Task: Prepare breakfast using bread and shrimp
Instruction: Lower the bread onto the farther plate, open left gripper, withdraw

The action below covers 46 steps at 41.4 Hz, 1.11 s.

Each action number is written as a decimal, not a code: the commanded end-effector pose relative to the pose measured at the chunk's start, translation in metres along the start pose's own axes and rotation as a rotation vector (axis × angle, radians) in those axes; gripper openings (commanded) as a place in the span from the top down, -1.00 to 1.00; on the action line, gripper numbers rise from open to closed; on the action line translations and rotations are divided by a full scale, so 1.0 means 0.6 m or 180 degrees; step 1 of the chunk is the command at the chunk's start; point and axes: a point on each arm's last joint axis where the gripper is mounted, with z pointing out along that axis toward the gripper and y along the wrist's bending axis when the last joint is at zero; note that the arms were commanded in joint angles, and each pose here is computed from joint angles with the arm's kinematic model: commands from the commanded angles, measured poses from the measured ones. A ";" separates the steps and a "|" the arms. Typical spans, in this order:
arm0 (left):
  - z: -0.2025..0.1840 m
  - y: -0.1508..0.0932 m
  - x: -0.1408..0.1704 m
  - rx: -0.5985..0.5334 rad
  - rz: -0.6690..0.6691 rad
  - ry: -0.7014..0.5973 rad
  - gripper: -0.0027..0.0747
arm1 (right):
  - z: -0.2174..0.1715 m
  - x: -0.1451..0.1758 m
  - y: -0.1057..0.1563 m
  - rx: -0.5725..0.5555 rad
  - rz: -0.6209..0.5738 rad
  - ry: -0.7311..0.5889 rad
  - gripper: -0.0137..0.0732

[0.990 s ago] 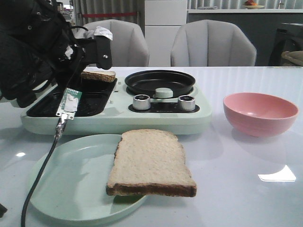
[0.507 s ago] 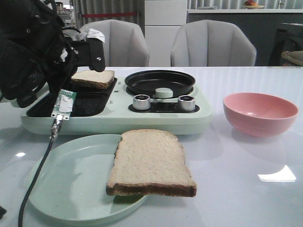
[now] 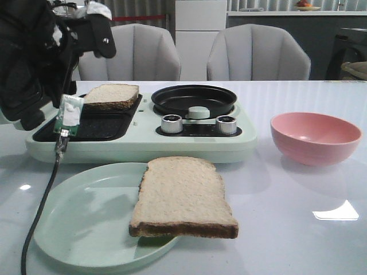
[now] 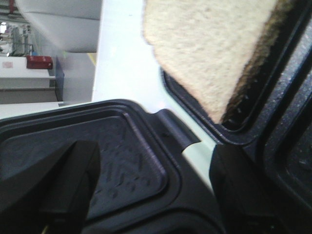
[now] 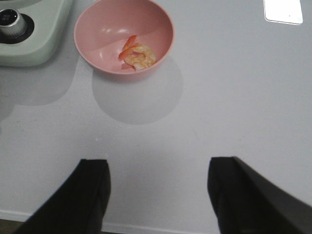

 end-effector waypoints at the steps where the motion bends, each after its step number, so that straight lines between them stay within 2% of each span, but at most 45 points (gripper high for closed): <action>1: -0.071 0.055 -0.021 -0.0136 -0.0352 -0.0090 -0.42 | -0.011 -0.023 0.000 0.0014 -0.0066 -0.0299 -0.58; 8: -0.139 0.055 -0.024 0.0421 -0.0884 0.0076 -0.42 | -0.011 -0.023 0.000 0.0014 -0.0066 -0.0299 -0.58; 13: -0.196 0.061 -0.025 0.0763 -0.1091 0.0098 -0.42 | -0.011 -0.023 0.000 0.0014 -0.0066 -0.0299 -0.58; 23: -0.326 0.108 0.002 0.1254 -0.1959 -0.0206 -0.41 | -0.011 -0.023 0.000 0.0014 -0.0066 -0.0295 -0.58; 30: -0.404 0.139 0.043 0.1320 -0.2364 -0.0548 -0.41 | -0.011 -0.023 0.000 0.0014 -0.0066 -0.0295 -0.58; 38: -0.453 0.120 0.093 0.1512 -0.2602 -0.0674 -0.41 | -0.011 -0.023 0.000 0.0014 -0.0066 -0.0295 -0.58; 46: -0.481 0.078 0.134 0.1815 -0.2821 -0.0742 -0.41 | -0.011 -0.023 0.000 0.0014 -0.0066 -0.0295 -0.58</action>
